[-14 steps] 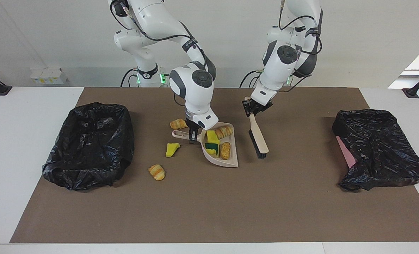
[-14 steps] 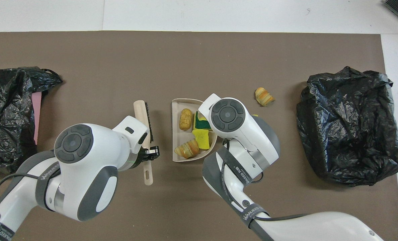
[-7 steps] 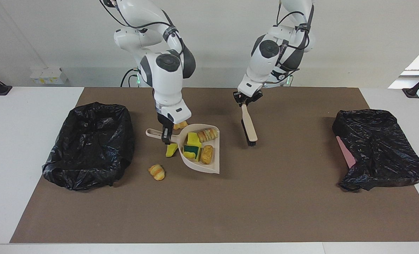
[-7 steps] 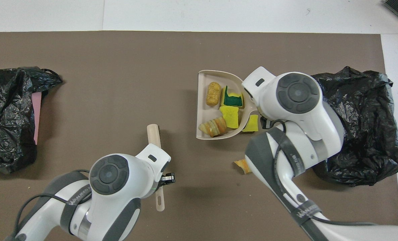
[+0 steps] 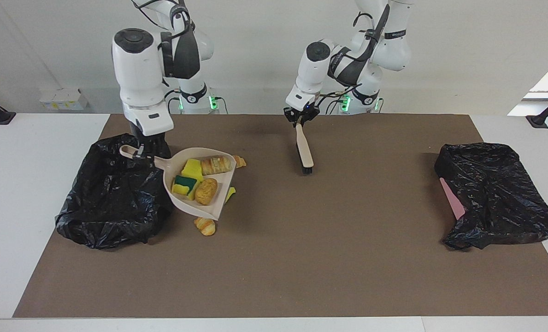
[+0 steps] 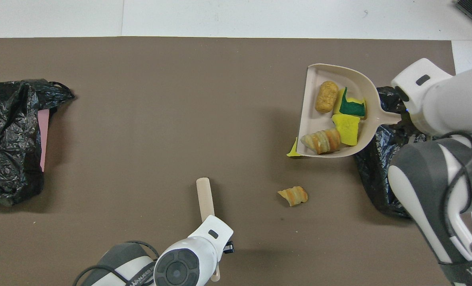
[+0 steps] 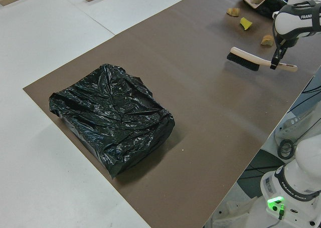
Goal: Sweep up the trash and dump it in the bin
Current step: 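Carry the loaded dustpan with the right gripper toward the nearby trash bag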
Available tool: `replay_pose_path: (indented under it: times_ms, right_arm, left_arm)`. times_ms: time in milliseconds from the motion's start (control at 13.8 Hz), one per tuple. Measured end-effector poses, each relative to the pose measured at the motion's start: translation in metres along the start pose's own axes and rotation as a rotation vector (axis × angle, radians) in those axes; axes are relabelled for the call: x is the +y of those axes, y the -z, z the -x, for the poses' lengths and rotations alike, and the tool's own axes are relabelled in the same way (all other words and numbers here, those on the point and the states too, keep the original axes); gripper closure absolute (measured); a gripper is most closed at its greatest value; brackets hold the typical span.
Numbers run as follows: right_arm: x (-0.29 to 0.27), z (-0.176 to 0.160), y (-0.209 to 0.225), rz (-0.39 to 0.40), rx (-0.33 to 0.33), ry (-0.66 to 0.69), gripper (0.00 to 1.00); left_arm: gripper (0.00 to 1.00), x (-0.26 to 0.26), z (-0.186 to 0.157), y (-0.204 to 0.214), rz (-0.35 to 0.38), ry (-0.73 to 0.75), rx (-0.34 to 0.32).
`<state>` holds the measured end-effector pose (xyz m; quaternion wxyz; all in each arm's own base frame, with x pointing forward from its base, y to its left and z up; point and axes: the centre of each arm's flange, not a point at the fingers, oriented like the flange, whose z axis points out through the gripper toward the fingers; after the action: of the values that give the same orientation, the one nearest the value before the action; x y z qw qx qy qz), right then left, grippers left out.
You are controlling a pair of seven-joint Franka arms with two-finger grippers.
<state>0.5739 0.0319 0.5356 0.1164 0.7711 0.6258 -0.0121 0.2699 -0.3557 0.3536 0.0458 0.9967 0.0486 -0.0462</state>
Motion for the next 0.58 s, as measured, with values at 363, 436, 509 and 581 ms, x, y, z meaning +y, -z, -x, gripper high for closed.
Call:
replay_pose_path:
  times_ms: [363, 436, 509, 581]
  right_arm:
    - [-0.003, 0.11, -0.015, -0.149, -0.027, -0.202, 0.69]
    - [-0.005, 0.131, -0.019, -0.174, -0.035, -0.239, 0.69]
    - [-0.008, 0.149, -0.022, -0.195, -0.041, -0.272, 0.69]
    - [-0.011, 0.166, -0.025, -0.215, -0.047, -0.301, 0.69]
  left_arm:
    - [0.43, -0.009, -0.008, -0.006, 0.008, 0.028, 0.022]
    - [0.3, -0.012, -0.019, 0.0, 0.014, 0.043, 0.036]
    - [0.2, -0.016, -0.032, 0.008, 0.016, 0.058, 0.055]
    - [0.07, -0.021, -0.047, 0.018, 0.018, 0.073, 0.074]
